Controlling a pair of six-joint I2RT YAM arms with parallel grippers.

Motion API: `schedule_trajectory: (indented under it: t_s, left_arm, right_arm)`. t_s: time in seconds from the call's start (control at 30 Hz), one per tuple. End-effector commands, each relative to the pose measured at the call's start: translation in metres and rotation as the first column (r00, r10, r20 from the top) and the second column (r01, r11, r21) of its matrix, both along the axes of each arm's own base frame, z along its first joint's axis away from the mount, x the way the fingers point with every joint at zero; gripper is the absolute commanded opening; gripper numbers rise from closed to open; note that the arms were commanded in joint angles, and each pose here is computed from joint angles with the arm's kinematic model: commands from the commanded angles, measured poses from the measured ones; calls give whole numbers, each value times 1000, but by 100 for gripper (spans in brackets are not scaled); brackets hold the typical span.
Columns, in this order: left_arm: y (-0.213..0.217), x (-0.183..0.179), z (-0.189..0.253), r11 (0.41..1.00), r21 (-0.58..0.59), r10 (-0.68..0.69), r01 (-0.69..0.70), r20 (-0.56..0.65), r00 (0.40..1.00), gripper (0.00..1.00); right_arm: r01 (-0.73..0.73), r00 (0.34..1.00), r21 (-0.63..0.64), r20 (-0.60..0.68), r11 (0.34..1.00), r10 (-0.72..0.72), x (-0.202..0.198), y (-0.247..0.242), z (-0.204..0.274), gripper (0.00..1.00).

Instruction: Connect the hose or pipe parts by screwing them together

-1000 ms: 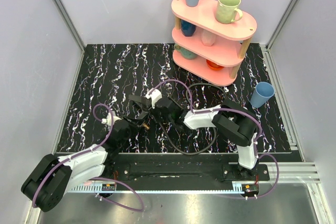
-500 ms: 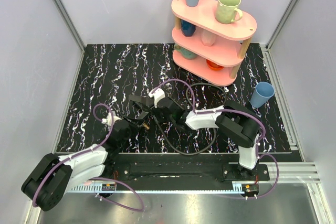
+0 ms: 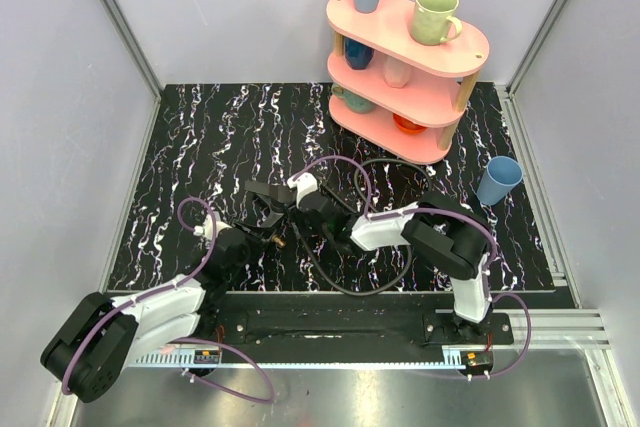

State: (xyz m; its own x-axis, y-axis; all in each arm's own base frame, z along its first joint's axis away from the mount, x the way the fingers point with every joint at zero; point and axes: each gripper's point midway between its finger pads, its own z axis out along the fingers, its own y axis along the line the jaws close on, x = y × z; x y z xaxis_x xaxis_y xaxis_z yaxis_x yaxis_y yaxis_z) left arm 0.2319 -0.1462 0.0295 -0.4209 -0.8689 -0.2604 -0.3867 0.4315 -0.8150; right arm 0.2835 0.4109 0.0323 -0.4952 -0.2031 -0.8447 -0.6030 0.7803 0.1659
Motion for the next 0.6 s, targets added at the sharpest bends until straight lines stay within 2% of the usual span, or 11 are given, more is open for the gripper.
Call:
schedule_trajectory:
  t_s: [0.0, 0.17, 0.2, 0.27, 0.4, 0.47, 0.53, 0.57]
  left_arm:
    - [-6, 13, 23, 999, -37, 7, -4, 94, 996, 0]
    - [-7, 14, 24, 999, -39, 3, 1, 97, 995, 0]
    - [-7, 13, 23, 999, -41, 2, 1, 95, 995, 0]
    - [-8, 13, 23, 999, -42, 2, 2, 94, 996, 0]
    - [-9, 14, 24, 999, -48, -2, 7, 96, 995, 0]
    - [-12, 15, 26, 998, -60, -8, 14, 99, 995, 0]
    - [-15, 16, 27, 997, -69, -14, 21, 97, 995, 0]
    - [-16, 16, 28, 997, -76, -19, 26, 101, 995, 0]
  right_arm:
    - [47, 998, 21, 31, 999, -48, 4, 10, 0, 47]
    - [48, 998, 5, 38, 999, -48, -1, 11, -8, 44]
    - [53, 998, 1, 44, 999, -53, -1, 10, -9, 37]
    - [55, 997, 3, 57, 998, -55, -3, 8, -7, 31]
    - [29, 992, -9, 121, 1000, -28, -4, -1, 12, 6]
    - [0, 988, -12, 154, 1000, 1, -9, -9, 29, 1]
    - [-51, 982, -19, 181, 999, 53, -17, -14, 45, 0]
    - [-146, 979, -35, 136, 989, 149, -35, -13, 37, 0]
